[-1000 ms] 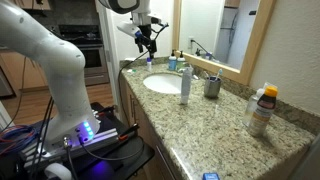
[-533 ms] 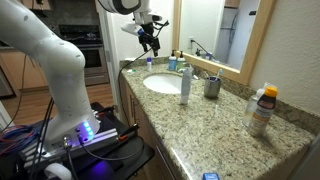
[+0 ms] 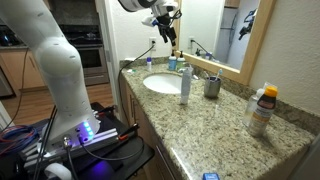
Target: Lift up the tap handle
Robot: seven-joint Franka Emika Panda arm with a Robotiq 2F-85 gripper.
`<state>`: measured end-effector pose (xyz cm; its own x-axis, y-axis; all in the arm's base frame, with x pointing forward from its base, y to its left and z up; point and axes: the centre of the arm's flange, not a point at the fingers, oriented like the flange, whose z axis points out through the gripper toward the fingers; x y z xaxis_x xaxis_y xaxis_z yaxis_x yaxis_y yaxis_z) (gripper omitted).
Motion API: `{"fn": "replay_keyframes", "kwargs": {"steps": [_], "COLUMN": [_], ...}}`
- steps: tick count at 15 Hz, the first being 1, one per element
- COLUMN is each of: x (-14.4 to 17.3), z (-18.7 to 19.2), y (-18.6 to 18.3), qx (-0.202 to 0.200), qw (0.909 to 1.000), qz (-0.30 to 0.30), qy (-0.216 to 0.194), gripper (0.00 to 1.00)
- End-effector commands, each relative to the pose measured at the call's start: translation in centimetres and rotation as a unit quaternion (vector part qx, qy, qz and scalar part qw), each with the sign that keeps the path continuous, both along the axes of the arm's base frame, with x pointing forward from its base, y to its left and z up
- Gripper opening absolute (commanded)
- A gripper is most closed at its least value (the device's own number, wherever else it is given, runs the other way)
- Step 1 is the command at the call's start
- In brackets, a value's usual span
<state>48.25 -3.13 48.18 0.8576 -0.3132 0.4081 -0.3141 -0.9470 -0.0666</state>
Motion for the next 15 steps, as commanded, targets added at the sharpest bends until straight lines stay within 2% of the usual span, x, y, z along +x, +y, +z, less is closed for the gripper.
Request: {"fn": "replay_keyframes", "kwargs": {"steps": [1, 4, 6, 9, 10, 13, 14, 15], "x": [1.5, 6.2, 9.1, 12.8, 9.2, 11.5, 12.0, 13.4], "z": [-4.2, -8.8, -9.5, -6.9, -8.9, -7.0, -8.4, -9.5], "y": [0.2, -2.5, -4.5, -5.8, -5.1, -5.2, -4.6, -4.0], "qx": [-0.025, -0.001, 0.015, 0.065, 0.039, 0.056, 0.032, 0.029], "qw": [0.9984, 0.9941, 0.9942, 0.9946, 0.9959, 0.9959, 0.9959, 0.9955], "qz": [-0.010, 0.020, 0.029, 0.031, 0.023, 0.026, 0.023, 0.029], "qy": [0.049, 0.106, 0.103, 0.075, 0.078, 0.066, 0.081, 0.086], "gripper": [1.00, 1.00, 1.00, 1.00, 1.00, 1.00, 1.00, 1.00]}}
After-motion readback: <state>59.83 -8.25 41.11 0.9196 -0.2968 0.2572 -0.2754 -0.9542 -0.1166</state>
